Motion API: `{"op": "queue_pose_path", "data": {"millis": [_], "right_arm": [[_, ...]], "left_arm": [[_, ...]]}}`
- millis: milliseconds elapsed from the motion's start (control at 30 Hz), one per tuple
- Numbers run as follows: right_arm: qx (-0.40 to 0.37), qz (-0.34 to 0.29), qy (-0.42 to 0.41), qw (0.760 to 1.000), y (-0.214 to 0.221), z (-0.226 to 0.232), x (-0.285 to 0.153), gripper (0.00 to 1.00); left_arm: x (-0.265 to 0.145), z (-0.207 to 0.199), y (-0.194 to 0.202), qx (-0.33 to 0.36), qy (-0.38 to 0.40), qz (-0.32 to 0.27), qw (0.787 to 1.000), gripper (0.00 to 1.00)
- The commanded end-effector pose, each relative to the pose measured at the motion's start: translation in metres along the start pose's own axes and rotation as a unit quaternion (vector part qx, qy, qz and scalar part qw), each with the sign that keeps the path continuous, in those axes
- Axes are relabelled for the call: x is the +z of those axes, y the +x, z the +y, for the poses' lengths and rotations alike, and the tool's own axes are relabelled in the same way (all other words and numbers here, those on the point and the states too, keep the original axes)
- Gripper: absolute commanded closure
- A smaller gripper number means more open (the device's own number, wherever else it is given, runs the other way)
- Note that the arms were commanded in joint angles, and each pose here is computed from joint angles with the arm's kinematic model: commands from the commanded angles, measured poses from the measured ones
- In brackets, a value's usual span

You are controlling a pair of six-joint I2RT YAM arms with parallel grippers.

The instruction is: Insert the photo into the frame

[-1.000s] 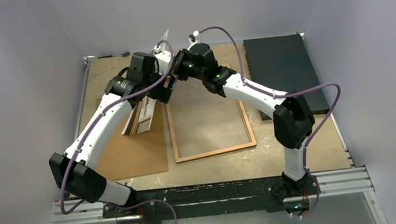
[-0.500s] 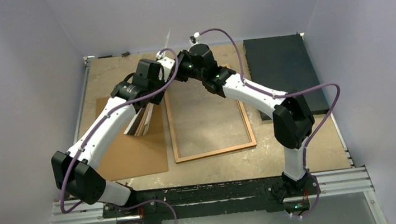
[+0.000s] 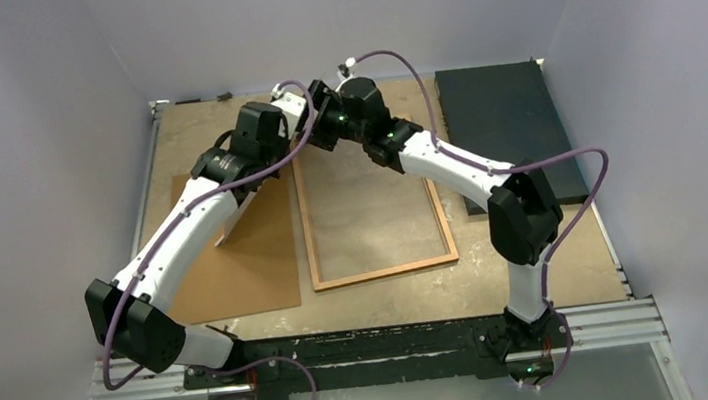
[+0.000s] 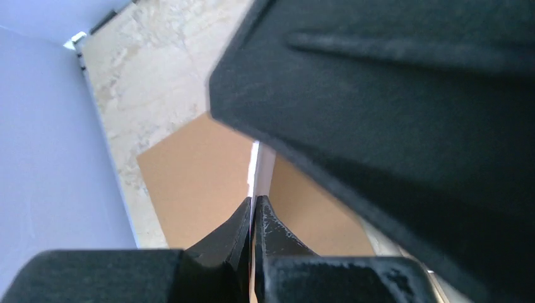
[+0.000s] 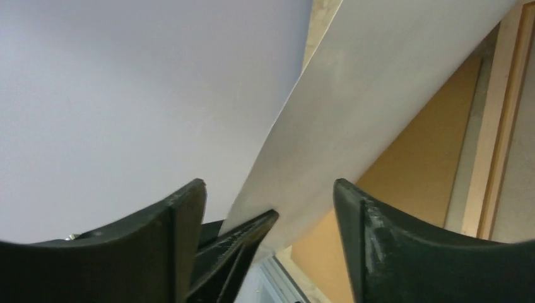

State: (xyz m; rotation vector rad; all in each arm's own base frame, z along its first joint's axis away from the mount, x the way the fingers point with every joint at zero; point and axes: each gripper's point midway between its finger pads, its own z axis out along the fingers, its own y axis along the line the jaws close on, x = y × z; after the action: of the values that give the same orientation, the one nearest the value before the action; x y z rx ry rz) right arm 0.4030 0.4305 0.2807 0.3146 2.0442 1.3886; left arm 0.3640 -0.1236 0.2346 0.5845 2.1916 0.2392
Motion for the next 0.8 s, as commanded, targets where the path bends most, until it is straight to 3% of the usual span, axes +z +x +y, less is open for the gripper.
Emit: {"op": "queue_pose_path", "data": {"millis": [0, 100, 300, 533, 633, 767], "right_arm": [[-0.033, -0.017, -0.084, 0.996, -0.034, 0.048, -0.034, 0.14], [-0.048, -0.032, -0.122, 0.991, -0.054, 0.054, -0.058, 0.01], [-0.088, -0.036, -0.184, 0.978, -0.063, 0.056, -0.092, 0.01], [-0.075, -0.03, -0.225, 0.971, -0.051, 0.015, -0.085, 0.01], [-0.069, -0.054, -0.277, 0.957, -0.049, 0.007, -0.081, 0.01], [-0.042, -0.065, -0.385, 0.92, -0.045, 0.01, -0.087, 0.01]], "left_arm": [[-0.03, 0.029, -0.045, -0.007, -0.041, -0.087, 0.995, 1.0], [-0.043, 0.043, -0.066, -0.005, -0.065, -0.124, 0.99, 1.0], [-0.075, 0.07, -0.113, -0.007, -0.098, -0.196, 0.976, 1.0], [-0.125, 0.085, -0.173, -0.048, -0.077, -0.285, 0.954, 1.0], [-0.14, 0.08, -0.189, -0.066, -0.044, -0.315, 0.946, 1.0], [-0.166, 0.077, -0.205, -0.094, -0.005, -0.347, 0.933, 1.0]]}}
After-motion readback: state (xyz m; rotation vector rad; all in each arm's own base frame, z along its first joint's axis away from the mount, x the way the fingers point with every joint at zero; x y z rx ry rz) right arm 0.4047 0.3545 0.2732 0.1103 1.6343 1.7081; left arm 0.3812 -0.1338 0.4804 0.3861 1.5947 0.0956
